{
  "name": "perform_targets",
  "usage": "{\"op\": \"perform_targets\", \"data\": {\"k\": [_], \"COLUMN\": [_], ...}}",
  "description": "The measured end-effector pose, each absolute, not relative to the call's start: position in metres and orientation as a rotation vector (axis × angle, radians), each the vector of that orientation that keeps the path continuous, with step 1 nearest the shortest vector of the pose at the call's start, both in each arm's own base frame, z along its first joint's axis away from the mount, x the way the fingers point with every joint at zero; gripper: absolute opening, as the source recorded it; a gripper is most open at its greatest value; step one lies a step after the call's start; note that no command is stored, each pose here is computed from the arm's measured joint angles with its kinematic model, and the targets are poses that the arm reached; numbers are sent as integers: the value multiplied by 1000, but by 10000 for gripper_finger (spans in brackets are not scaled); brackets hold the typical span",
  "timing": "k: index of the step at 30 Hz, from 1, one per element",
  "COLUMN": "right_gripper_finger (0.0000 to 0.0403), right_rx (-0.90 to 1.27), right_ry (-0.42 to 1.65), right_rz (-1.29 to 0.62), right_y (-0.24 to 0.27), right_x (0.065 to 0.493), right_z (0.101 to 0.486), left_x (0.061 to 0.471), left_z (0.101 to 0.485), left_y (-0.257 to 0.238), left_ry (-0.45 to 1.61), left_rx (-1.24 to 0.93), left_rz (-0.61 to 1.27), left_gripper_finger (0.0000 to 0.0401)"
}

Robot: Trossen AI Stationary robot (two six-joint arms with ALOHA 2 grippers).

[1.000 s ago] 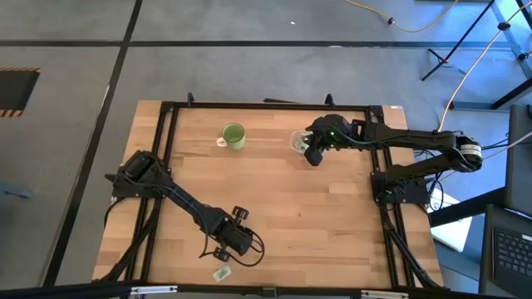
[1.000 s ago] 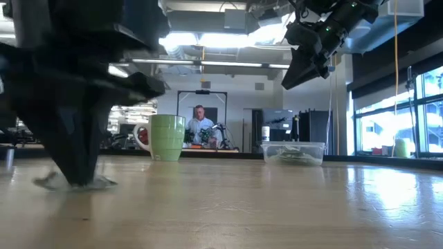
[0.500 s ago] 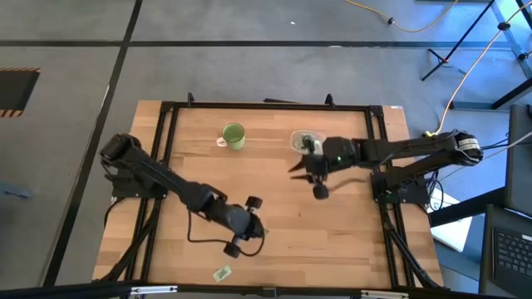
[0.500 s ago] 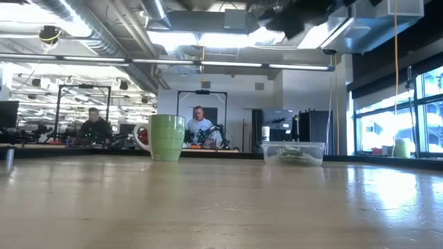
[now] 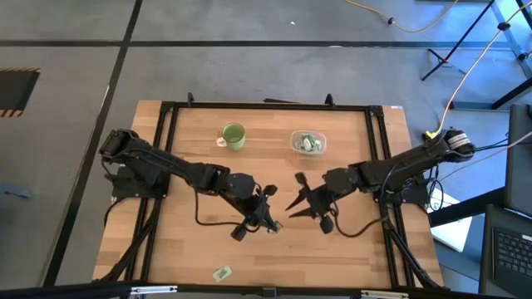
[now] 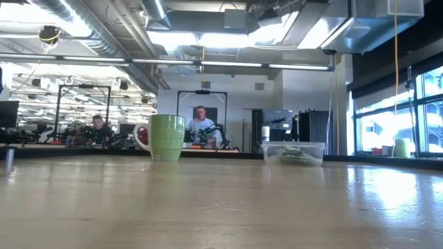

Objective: Pick and place items into bin
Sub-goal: Put the green truvia packet into the transparent bin

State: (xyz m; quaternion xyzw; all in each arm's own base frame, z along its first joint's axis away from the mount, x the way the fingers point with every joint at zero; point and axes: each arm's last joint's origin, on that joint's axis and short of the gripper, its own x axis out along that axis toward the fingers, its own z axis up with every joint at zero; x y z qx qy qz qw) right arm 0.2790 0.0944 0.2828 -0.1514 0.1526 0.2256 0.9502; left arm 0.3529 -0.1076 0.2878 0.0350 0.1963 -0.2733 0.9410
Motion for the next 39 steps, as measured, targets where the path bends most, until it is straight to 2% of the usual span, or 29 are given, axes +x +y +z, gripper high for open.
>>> {"op": "perform_targets", "data": {"k": [10,39], "right_gripper_finger": [100,100], "right_rx": [-377,-381], "right_ry": [214,264], "right_rz": [486,476], "right_y": [108,107], "right_x": [291,290], "right_z": [278,273], "left_x": [354,357], "left_z": [289,290], "left_y": [-103,-95], "left_ry": [386,375], "left_rx": [62,73], "left_rz": [-581,-562], "left_gripper_finger": [3,3]}}
